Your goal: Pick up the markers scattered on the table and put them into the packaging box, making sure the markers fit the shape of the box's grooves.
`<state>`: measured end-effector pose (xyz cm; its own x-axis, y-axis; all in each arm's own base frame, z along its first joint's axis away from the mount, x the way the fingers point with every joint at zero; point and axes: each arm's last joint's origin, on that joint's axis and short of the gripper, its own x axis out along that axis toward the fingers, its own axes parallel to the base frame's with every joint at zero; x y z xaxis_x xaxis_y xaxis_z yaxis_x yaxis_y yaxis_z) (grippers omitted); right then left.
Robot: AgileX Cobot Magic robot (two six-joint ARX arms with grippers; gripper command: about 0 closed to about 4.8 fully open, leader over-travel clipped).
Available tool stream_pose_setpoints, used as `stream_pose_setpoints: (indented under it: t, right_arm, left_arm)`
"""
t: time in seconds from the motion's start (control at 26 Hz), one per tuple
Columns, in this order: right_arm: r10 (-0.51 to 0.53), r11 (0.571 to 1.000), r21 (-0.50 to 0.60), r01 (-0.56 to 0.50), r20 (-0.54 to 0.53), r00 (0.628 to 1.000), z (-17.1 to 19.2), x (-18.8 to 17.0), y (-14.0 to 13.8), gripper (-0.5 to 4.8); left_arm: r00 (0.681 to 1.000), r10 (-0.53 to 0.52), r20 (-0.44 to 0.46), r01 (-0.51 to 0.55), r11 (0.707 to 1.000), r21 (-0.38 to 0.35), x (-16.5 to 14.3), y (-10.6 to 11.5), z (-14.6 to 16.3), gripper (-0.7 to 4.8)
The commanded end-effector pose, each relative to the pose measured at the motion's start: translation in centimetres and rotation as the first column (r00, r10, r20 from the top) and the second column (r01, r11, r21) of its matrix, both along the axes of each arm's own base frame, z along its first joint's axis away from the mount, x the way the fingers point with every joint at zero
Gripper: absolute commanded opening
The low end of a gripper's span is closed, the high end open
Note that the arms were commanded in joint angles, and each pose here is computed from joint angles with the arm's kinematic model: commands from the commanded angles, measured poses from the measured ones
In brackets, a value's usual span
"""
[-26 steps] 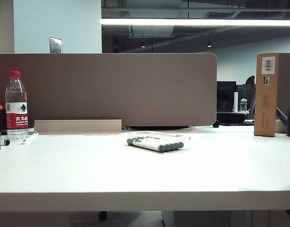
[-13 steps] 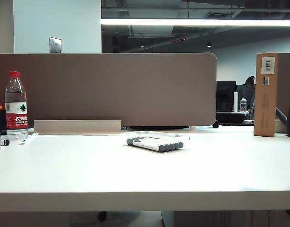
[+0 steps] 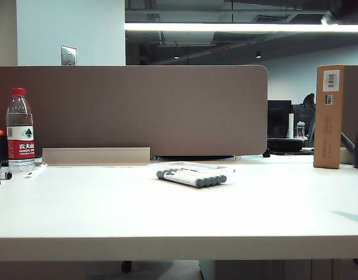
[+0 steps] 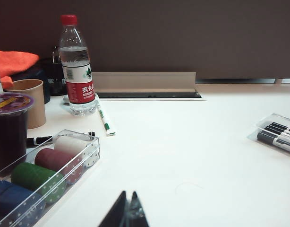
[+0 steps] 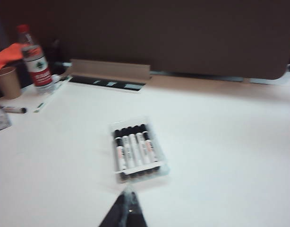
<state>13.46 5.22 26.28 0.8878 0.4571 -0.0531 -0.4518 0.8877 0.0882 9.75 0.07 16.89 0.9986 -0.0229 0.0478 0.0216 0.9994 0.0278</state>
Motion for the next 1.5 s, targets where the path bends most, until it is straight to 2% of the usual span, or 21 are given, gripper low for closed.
stream_pose_setpoints:
  t: [0.04, 0.23, 0.46, 0.69, 0.81, 1.12, 1.5]
  right_arm:
    - [-0.061, 0.998, 0.019, 0.059, 0.074, 0.995, -2.0, -0.2, -0.9, -0.06]
    - [-0.191, 0.982, 0.034, 0.188, 0.114, 0.975, -6.0, -1.9, -3.1, -0.06]
    - [-0.326, 0.945, 0.069, 0.318, 0.204, 0.923, -8.0, -3.2, -4.7, -0.06]
    - [-0.428, 0.904, 0.086, 0.419, 0.207, 0.880, -8.2, -3.6, -5.3, -0.06]
    - [-0.451, 0.892, 0.088, 0.443, 0.201, 0.869, -8.3, -3.9, -5.3, -0.06]
    - [-0.448, 0.894, 0.057, 0.444, 0.139, 0.883, -9.0, -3.8, -5.3, -0.06]
    - [-0.445, 0.894, 0.019, 0.447, 0.141, 0.884, -9.1, -3.7, -5.3, -0.06]
  left_arm:
    - [1.000, 0.000, 0.018, 0.000, 1.000, 0.001, 0.0, 0.0, 0.3, -0.02]
    - [1.000, 0.000, 0.017, 0.000, 1.000, 0.001, 0.0, 0.0, 0.3, -0.02]
    - [1.000, 0.000, 0.018, 0.000, 1.000, 0.001, 0.0, 0.0, 0.3, -0.02]
    - [1.000, 0.000, 0.018, 0.000, 1.000, 0.001, 0.0, 0.0, 0.3, -0.02]
    - [1.000, 0.000, 0.017, 0.000, 1.000, 0.001, 0.0, 0.0, 0.3, -0.02]
    - [1.000, 0.000, 0.016, 0.000, 1.000, 0.001, 0.0, 0.0, 0.3, -0.02]
    - [1.000, 0.000, 0.016, 0.000, 1.000, 0.001, 0.0, 0.0, 0.3, -0.02]
